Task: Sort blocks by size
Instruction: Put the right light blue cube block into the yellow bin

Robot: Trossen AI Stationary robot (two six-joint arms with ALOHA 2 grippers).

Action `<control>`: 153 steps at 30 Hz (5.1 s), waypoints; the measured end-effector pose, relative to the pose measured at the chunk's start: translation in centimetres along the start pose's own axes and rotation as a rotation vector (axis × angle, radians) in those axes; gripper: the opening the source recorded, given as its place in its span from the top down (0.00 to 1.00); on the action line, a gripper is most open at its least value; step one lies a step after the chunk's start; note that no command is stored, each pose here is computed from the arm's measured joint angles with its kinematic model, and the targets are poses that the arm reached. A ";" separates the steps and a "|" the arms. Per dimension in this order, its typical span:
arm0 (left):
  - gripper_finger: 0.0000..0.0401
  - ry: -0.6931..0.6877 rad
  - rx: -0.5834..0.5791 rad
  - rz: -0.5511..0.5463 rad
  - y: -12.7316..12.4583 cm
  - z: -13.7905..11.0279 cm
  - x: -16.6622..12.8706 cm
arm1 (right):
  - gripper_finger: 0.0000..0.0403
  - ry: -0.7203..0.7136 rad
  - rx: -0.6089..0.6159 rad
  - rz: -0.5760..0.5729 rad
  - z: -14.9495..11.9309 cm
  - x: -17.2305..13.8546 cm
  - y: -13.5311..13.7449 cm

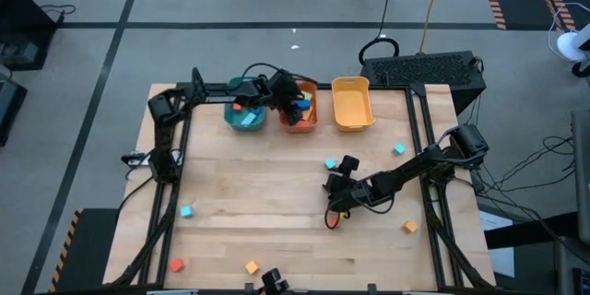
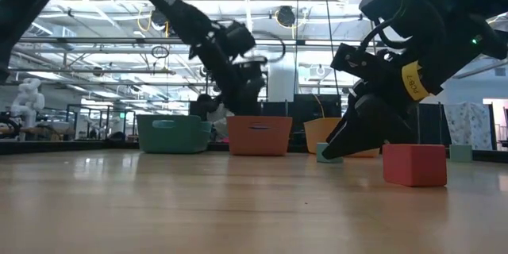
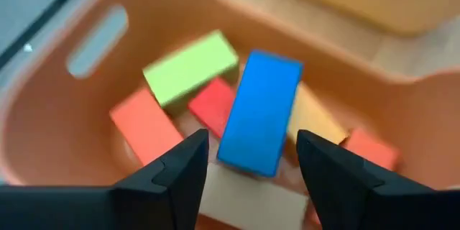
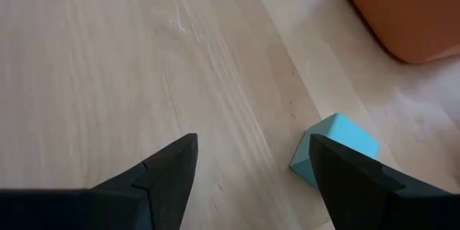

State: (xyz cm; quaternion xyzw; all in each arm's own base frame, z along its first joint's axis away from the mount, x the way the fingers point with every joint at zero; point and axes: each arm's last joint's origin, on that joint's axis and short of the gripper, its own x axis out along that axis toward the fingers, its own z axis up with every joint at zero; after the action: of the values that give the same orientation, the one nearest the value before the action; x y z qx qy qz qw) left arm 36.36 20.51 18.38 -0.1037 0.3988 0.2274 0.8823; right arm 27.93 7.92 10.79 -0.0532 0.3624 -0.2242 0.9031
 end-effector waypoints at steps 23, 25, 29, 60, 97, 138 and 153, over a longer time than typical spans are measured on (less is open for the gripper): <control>0.47 -0.312 0.139 -0.201 -8.3 1.3 -10.7 | 0.36 0.207 0.060 -0.260 0.7 -7.0 -8.6; 0.46 -0.306 0.141 -0.219 -9.1 0.6 -10.4 | 0.36 0.234 0.091 -0.250 0.7 -7.9 -9.7; 0.46 -0.342 0.168 -0.259 -10.7 -0.6 -10.0 | 0.36 0.315 0.143 -0.221 0.3 -9.6 -11.5; 0.46 -0.604 0.246 -0.405 -16.0 -2.4 -11.0 | 0.36 0.947 0.478 -0.173 -2.6 -5.1 -20.0; 0.46 -0.603 0.295 -0.368 -15.3 -2.3 -10.7 | 0.72 0.994 0.579 -0.130 -2.7 -3.5 -22.0; 0.46 -0.533 0.351 -0.230 -14.8 -2.8 -10.2 | 0.71 0.436 0.584 -0.086 5.3 4.9 -27.6; 0.46 -0.514 0.355 -0.228 -14.7 -3.0 -10.1 | 0.71 0.443 0.604 -0.119 4.0 6.5 -29.3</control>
State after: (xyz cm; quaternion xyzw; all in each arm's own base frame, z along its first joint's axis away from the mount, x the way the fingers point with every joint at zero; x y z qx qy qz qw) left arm 35.69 3.36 23.98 0.0684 0.1823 0.0730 0.9781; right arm 23.99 -21.40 17.20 0.2444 0.4628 -0.3792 0.7631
